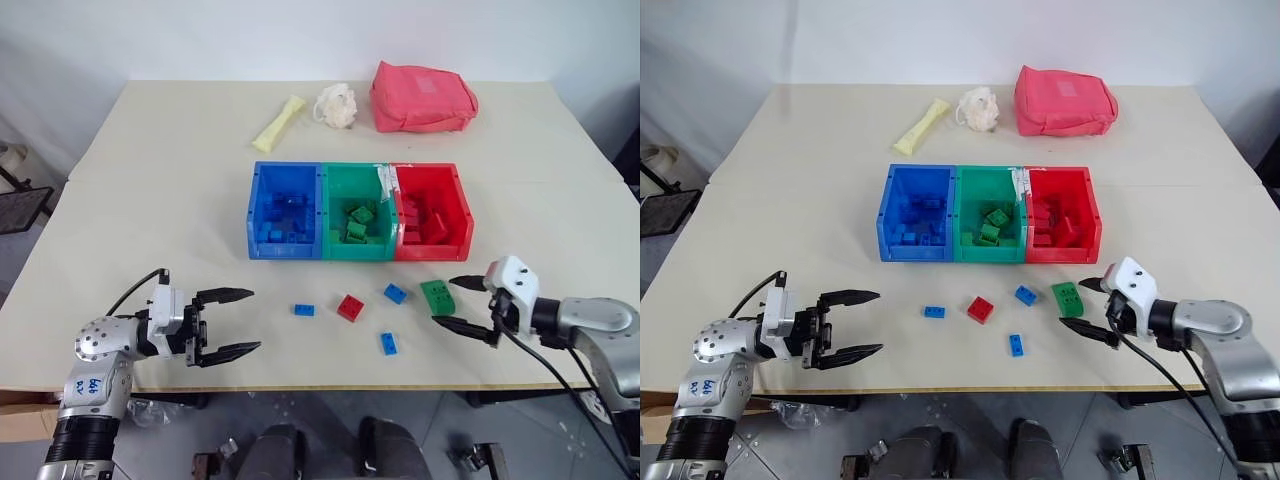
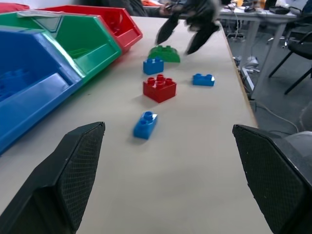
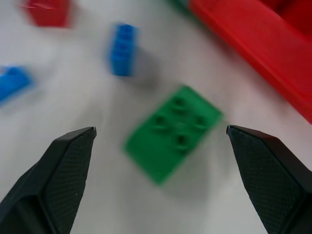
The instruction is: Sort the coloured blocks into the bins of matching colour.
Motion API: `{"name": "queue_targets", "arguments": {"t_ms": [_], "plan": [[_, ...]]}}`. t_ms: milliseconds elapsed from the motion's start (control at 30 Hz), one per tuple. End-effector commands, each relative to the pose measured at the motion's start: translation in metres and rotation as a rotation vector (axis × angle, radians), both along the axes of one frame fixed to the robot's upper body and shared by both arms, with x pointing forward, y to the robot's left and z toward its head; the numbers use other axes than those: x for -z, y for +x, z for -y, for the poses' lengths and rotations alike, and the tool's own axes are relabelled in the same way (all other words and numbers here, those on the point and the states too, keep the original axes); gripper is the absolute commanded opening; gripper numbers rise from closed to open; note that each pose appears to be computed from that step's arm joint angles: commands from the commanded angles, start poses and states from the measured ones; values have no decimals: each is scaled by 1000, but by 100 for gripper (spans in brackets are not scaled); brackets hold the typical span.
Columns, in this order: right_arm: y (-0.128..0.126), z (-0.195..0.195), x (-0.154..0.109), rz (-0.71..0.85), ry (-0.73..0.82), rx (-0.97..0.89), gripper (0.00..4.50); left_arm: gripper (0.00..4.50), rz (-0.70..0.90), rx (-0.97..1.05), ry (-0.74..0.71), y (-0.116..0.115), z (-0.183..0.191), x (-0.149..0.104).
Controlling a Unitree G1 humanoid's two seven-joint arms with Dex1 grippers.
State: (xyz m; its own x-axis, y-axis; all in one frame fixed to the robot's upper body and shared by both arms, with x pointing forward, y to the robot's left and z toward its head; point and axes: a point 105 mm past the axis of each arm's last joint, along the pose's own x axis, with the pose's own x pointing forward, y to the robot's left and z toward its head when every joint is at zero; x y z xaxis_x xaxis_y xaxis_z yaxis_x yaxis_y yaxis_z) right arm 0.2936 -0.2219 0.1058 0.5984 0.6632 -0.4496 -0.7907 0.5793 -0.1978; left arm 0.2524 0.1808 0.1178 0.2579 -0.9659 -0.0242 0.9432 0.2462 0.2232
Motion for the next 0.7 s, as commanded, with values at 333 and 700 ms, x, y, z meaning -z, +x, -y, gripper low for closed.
{"name": "queue_targets", "arguments": {"t_ms": [333, 700], "plan": [[6, -9, 3, 57, 11, 70, 284, 450, 26, 1, -30, 3, 8, -8], [5, -27, -45, 210, 54, 30, 143, 450, 38, 31, -32, 18, 11, -11]]}}
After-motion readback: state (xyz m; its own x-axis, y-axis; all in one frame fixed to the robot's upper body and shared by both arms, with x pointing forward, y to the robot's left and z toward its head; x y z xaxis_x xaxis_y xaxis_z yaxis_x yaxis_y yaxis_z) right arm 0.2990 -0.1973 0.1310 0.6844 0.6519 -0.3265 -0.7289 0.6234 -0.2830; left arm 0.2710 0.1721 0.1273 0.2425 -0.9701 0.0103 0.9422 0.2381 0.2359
